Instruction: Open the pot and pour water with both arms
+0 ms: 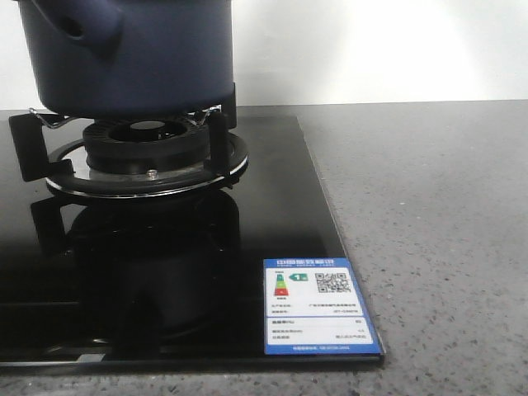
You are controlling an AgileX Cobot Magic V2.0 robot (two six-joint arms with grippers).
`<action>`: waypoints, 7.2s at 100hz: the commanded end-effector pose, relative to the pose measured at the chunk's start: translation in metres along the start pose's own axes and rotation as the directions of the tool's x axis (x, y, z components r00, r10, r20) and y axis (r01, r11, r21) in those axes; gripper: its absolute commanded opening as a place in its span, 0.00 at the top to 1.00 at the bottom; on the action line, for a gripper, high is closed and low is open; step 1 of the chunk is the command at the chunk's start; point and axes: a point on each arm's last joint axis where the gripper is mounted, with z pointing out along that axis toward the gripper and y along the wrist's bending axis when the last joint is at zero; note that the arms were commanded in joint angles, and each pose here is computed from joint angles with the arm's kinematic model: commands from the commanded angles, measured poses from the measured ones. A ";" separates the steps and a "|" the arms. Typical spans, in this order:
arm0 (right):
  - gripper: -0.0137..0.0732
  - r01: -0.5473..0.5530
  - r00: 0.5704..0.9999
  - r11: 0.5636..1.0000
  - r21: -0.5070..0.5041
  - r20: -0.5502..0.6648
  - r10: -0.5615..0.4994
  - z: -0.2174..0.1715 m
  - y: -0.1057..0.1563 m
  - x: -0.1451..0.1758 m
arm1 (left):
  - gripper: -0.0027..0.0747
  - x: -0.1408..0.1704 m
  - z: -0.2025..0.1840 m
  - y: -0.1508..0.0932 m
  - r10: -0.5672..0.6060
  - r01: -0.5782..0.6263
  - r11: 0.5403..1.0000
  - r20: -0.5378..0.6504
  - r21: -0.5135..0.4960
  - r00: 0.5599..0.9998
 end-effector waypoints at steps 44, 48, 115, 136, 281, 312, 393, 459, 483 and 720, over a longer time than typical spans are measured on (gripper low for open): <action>0.48 -0.273 0.948 0.959 -0.071 0.149 0.281 -0.047 -0.044 0.054 | 0.43 -0.028 -0.009 0.003 0.000 0.006 0.999 0.154 -0.035 0.988; 0.48 -0.289 0.944 0.954 -0.079 0.144 0.298 -0.050 -0.043 0.063 | 0.43 -0.028 -0.009 0.003 0.000 0.006 0.999 0.154 -0.035 0.988; 0.48 -0.359 0.925 0.894 -0.270 0.028 0.380 -0.074 0.005 0.184 | 0.43 -0.027 -0.009 0.003 -0.001 0.006 0.999 0.152 -0.034 0.988; 0.48 -0.384 0.920 0.871 -0.307 -0.041 0.391 -0.069 0.020 0.212 | 0.43 -0.026 -0.009 0.002 -0.001 0.005 1.000 0.138 -0.029 0.990; 0.09 -0.443 0.891 0.785 -0.433 -0.116 0.439 -0.001 0.030 0.265 | 0.43 -0.025 -0.009 0.002 -0.001 0.005 1.000 0.132 -0.027 0.991; 0.09 -0.456 0.888 0.800 -0.389 -0.146 0.436 -0.017 0.026 0.263 | 0.43 -0.025 -0.009 0.002 -0.001 0.005 1.000 0.131 -0.027 0.991; 0.09 -0.462 0.879 0.780 -0.421 -0.097 0.468 -0.117 0.030 0.245 | 0.43 -0.014 0.008 -0.030 -0.052 0.040 0.993 0.101 0.112 0.993; 0.09 -0.449 0.881 0.756 -0.476 -0.093 0.464 -0.121 0.034 0.242 | 0.43 0.034 0.064 -0.066 -0.034 0.035 0.985 -0.009 0.170 0.999; 0.09 -0.449 0.881 0.756 -0.476 -0.093 0.464 -0.121 0.034 0.242 | 0.43 0.042 0.070 -0.067 -0.029 0.035 0.985 -0.036 0.170 0.999; 0.90 -0.393 0.824 0.820 -0.415 0.236 0.515 -0.157 -0.004 0.184 | 0.99 0.071 -0.135 0.004 0.013 -0.002 0.998 0.166 -0.062 0.986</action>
